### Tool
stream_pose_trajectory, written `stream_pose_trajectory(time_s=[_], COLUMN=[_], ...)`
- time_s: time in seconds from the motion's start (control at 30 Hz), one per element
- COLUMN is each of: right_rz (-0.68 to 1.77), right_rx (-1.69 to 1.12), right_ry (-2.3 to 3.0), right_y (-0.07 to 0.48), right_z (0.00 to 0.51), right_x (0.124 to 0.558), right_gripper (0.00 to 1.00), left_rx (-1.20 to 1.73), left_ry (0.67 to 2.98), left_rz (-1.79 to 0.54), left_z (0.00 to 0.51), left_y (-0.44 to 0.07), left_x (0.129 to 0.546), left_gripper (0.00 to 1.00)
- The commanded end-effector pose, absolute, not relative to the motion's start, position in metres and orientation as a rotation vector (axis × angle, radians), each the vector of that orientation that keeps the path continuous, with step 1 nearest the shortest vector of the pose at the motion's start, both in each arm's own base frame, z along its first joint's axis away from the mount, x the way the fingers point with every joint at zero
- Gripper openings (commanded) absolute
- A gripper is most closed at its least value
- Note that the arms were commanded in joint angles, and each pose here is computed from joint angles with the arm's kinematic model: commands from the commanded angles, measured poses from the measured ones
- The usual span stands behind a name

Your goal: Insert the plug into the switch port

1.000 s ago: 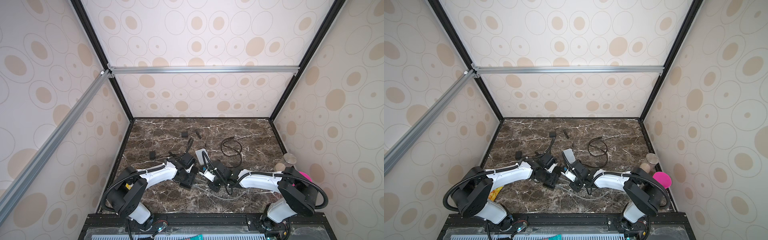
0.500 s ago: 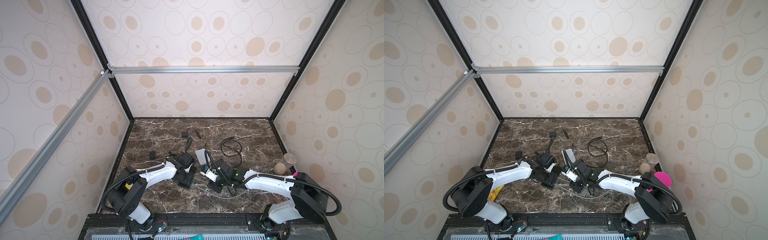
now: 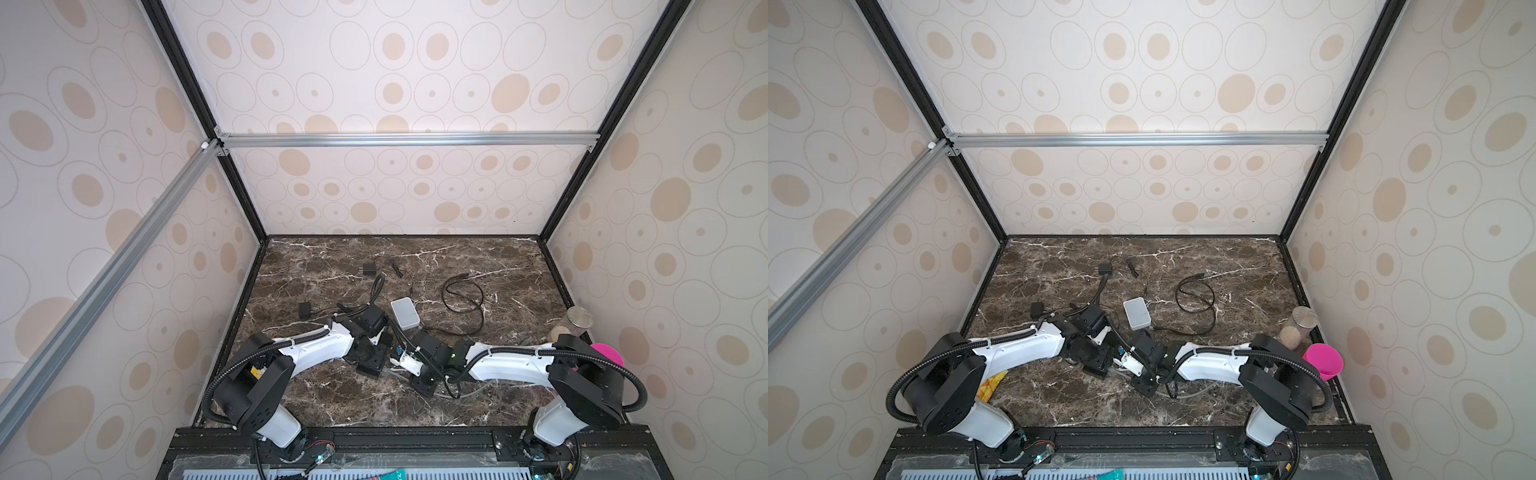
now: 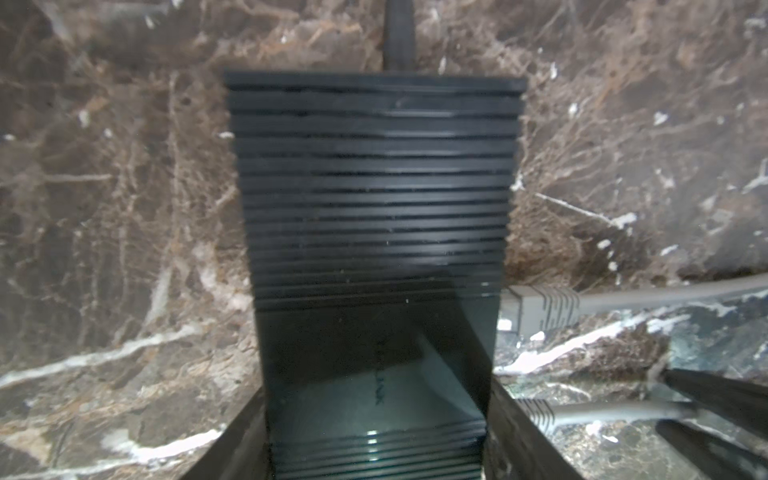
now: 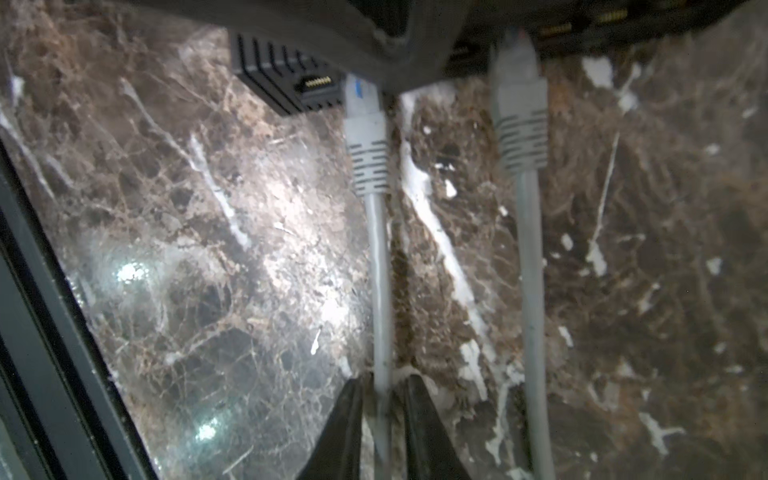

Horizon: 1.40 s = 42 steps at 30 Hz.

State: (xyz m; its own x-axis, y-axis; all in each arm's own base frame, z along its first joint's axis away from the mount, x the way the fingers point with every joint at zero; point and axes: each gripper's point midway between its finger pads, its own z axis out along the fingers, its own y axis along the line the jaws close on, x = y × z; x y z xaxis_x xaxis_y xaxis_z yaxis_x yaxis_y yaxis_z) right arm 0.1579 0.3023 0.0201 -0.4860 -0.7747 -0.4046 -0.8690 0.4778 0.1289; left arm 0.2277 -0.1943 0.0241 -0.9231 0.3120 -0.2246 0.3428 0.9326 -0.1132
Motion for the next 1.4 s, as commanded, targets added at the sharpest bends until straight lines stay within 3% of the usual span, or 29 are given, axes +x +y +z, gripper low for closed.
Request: stream_pose_trajectory(time_s=[0.0, 0.33, 0.37, 0.47, 0.53, 1.0, 1.37], right_rz=[0.416, 0.405, 0.409, 0.416, 0.421, 0.298, 0.174], right_rx=[-1.385, -1.346, -1.345, -1.343, -1.331, -1.194, -0.939], right_ry=[2.46, 2.444, 2.443, 2.451, 2.448, 2.26, 2.313], right_y=[0.295, 0.281, 0.282, 0.284, 0.286, 0.28, 0.234], right_z=[0.017, 0.023, 0.023, 0.023, 0.026, 0.091, 0.101], right_x=[0.157, 0.154, 0.154, 0.154, 0.155, 0.193, 0.224], right_gripper=[0.13, 0.01, 0.02, 0.23, 0.3, 0.35, 0.37], left_rx=[0.49, 0.485, 0.482, 0.471, 0.46, 0.186, 0.042], left_ry=[2.912, 2.917, 2.918, 2.917, 2.918, 3.026, 3.066], left_rz=[-0.15, -0.135, -0.134, -0.138, -0.14, 0.03, 0.098], left_z=[0.02, 0.018, 0.018, 0.019, 0.019, 0.015, 0.017], left_y=[-0.182, -0.178, -0.178, -0.178, -0.177, -0.136, -0.112], left_x=[0.226, 0.224, 0.224, 0.224, 0.224, 0.191, 0.165], left_gripper=[0.67, 0.67, 0.67, 0.67, 0.67, 0.73, 0.77])
